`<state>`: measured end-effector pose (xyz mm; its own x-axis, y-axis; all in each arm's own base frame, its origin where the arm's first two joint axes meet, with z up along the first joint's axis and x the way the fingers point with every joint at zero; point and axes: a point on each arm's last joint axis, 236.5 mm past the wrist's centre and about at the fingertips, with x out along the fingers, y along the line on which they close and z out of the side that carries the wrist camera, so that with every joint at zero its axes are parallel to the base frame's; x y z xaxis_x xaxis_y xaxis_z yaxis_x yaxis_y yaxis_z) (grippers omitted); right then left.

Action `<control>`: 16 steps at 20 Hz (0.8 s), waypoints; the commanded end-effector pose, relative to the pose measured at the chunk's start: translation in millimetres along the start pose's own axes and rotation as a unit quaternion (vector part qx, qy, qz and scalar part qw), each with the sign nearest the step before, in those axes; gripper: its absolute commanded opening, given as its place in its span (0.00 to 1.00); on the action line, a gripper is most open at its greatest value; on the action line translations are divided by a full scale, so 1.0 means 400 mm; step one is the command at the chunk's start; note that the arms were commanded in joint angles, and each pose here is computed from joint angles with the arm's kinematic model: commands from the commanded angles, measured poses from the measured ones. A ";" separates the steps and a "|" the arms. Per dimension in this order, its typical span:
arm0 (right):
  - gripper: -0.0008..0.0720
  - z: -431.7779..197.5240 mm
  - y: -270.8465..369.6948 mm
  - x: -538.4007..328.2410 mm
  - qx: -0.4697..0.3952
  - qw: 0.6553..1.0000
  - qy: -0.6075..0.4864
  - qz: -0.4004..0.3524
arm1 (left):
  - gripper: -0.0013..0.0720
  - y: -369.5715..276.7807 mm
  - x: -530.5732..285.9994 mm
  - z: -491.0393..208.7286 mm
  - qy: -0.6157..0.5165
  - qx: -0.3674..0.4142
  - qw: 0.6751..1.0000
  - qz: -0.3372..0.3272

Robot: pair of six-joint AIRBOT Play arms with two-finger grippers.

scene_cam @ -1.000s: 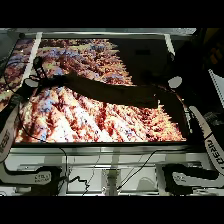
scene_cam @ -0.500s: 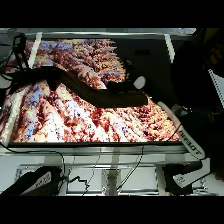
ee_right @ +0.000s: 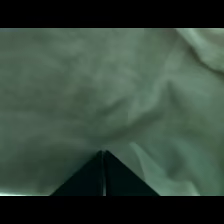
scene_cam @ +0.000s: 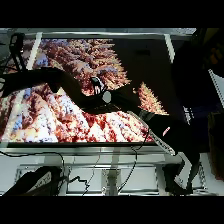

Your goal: Fold the clothes and pants, and hang the long-sleeved shirts on hangers.

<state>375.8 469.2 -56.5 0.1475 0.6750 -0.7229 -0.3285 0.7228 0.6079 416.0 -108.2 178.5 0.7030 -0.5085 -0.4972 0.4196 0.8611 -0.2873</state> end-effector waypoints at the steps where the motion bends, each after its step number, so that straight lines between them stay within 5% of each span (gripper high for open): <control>1: 0.02 -0.033 -0.040 -0.022 0.004 0.999 0.049 -0.015 | 0.03 -0.017 0.016 -0.014 0.011 0.000 1.000 -0.011; 10: 0.02 0.228 -0.314 -0.562 0.062 0.991 -0.067 -0.094 | 0.03 -0.324 0.361 -0.070 -0.038 0.062 0.996 -0.060; 16: 0.02 0.251 -0.411 -0.856 0.087 0.976 -0.137 -0.148 | 0.03 -0.573 0.548 -0.202 -0.076 0.107 0.988 -0.079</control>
<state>477.4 182.0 102.0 0.4177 0.4937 -0.7628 -0.1174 0.8618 0.4935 433.4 -369.0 80.4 0.6534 -0.6450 -0.3963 0.6192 0.7565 -0.2103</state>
